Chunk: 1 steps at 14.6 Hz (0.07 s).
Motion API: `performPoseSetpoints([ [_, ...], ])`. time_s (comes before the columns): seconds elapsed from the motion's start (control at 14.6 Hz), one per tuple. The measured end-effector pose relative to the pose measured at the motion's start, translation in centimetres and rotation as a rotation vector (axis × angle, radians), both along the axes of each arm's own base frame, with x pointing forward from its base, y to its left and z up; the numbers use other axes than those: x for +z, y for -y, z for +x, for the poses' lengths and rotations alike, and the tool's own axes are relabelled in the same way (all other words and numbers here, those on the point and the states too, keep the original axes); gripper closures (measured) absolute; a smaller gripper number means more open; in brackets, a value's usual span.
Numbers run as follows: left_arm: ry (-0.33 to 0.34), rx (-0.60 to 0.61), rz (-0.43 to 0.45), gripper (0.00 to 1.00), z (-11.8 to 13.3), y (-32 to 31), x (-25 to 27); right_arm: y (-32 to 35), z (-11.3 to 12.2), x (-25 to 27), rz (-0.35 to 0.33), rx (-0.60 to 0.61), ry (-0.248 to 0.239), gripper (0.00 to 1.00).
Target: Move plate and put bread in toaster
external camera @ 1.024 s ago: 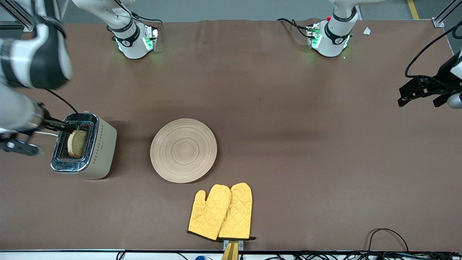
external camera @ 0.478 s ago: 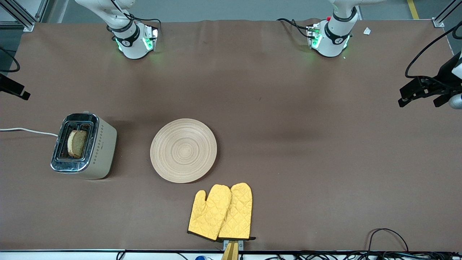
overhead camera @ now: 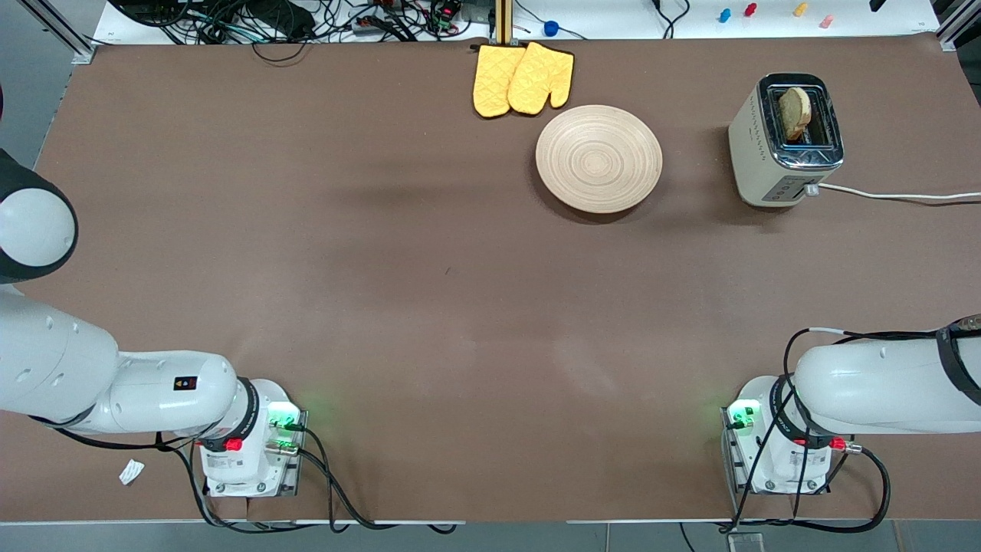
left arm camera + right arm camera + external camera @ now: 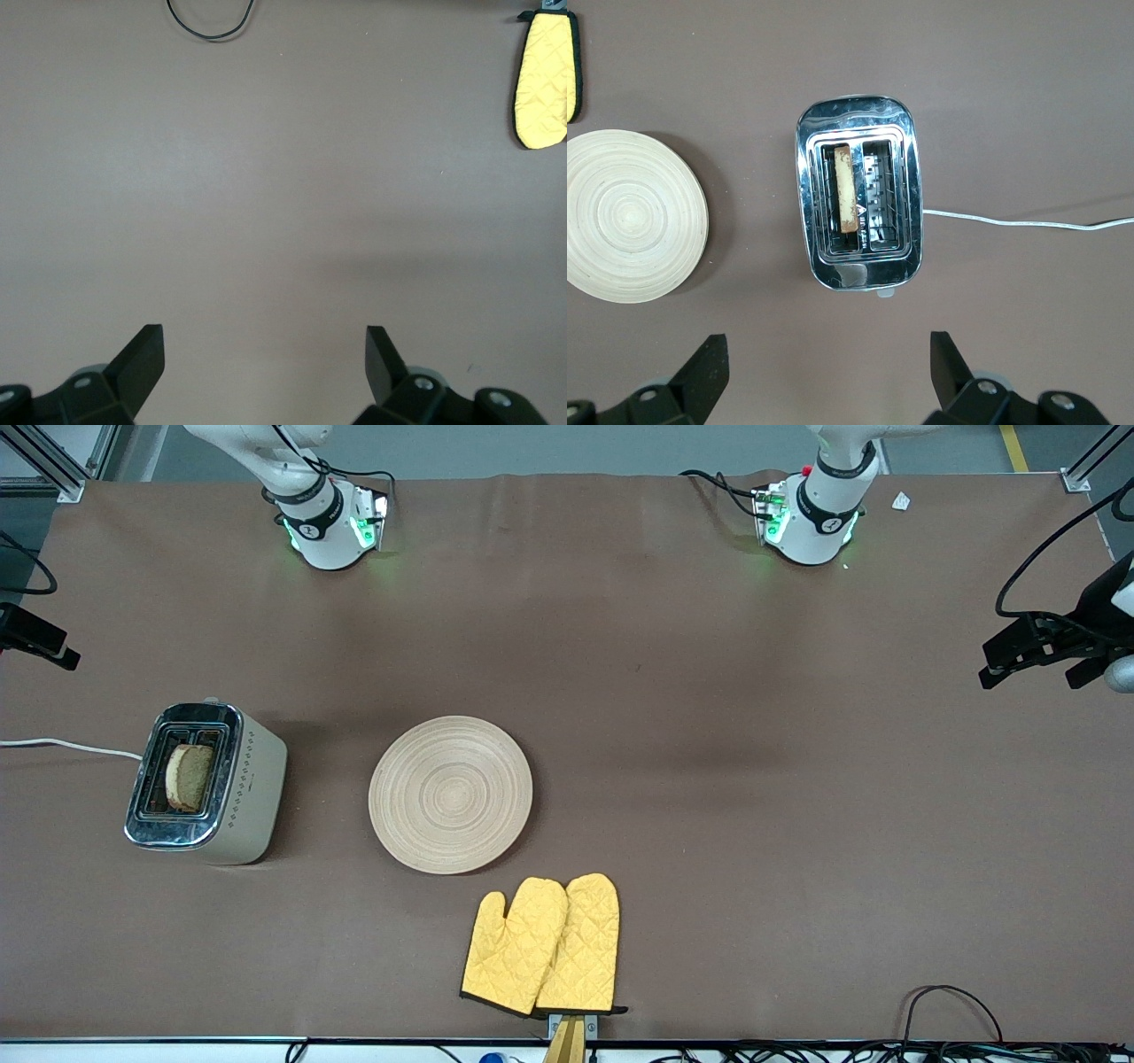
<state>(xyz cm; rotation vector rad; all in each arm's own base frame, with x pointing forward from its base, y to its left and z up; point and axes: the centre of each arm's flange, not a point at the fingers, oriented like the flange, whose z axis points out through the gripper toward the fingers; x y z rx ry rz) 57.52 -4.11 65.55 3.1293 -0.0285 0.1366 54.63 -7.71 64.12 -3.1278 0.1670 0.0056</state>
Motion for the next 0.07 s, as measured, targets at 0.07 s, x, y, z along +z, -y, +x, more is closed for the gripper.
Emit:
performPoseSetpoints([
  [0.07,0.0,0.0,0.0,0.0,0.0,0.0,0.01,-0.09,0.01,0.0,0.002,0.002,0.0,0.0],
])
